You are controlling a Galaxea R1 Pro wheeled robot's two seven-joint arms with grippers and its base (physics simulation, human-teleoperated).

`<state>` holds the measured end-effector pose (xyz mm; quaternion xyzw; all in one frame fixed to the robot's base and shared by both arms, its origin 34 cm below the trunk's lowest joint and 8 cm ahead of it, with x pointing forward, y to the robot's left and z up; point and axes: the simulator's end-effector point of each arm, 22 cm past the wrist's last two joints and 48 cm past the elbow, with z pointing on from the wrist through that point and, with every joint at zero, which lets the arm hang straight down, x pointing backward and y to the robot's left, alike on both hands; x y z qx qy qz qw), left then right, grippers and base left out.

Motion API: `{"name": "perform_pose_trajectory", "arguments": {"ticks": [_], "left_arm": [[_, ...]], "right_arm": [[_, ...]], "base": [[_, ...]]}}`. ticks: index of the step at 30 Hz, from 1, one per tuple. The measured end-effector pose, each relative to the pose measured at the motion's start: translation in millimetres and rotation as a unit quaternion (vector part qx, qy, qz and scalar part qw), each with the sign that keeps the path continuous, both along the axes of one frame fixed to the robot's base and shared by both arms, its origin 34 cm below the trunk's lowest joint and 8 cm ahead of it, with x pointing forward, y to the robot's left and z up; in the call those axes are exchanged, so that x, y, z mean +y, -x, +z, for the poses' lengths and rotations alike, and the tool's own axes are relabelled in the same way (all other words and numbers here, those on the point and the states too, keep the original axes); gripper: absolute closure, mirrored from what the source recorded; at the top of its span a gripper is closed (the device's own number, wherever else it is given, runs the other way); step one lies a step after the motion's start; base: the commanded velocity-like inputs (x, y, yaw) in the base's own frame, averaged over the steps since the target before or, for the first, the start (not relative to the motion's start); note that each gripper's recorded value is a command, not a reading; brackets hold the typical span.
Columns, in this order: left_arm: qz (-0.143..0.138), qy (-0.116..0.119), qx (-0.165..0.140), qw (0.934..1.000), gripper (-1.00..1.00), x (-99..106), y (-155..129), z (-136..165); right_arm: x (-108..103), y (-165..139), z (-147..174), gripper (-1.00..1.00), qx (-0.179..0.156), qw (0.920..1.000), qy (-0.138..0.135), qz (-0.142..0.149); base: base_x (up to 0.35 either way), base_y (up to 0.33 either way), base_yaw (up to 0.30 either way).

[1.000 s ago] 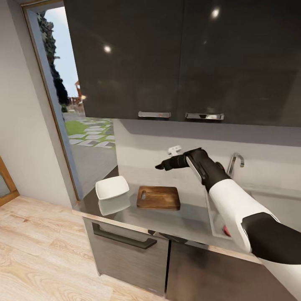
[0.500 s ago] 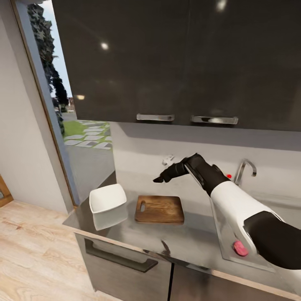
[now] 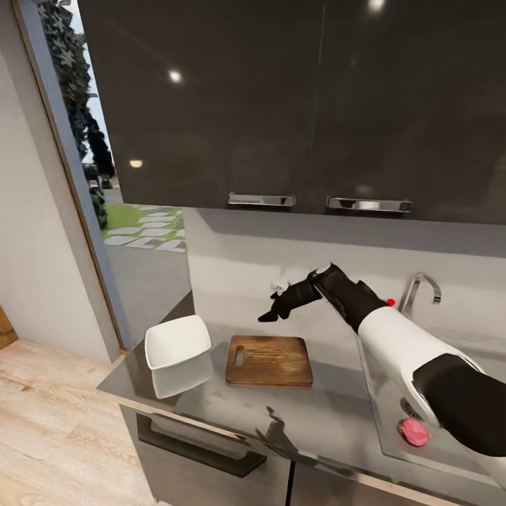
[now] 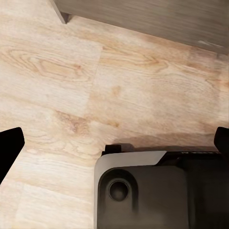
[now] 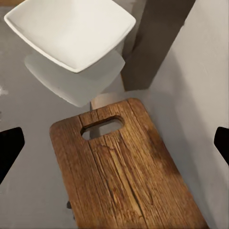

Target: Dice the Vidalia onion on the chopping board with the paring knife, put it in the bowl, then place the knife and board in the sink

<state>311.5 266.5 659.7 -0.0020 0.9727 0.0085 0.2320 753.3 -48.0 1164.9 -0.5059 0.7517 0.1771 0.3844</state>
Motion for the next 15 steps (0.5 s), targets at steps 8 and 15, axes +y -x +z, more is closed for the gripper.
{"name": "perform_pose_trajectory", "arguments": {"ticks": [8,15], "left_arm": [[0.000,0.000,0.000,1.0000,-1.00,-0.1,0.0,0.0],[0.000,0.000,0.000,1.0000,-1.00,0.0,0.5,-0.2]], "right_arm": [[5.3,12.8,-10.1,-1.00,0.004,0.9990,-0.004,0.045],[9.1,15.9,-9.8,-1.00,-0.004,0.9980,-0.008,0.062]], "base": [[0.000,0.000,0.000],[0.000,0.000,0.000]]}}
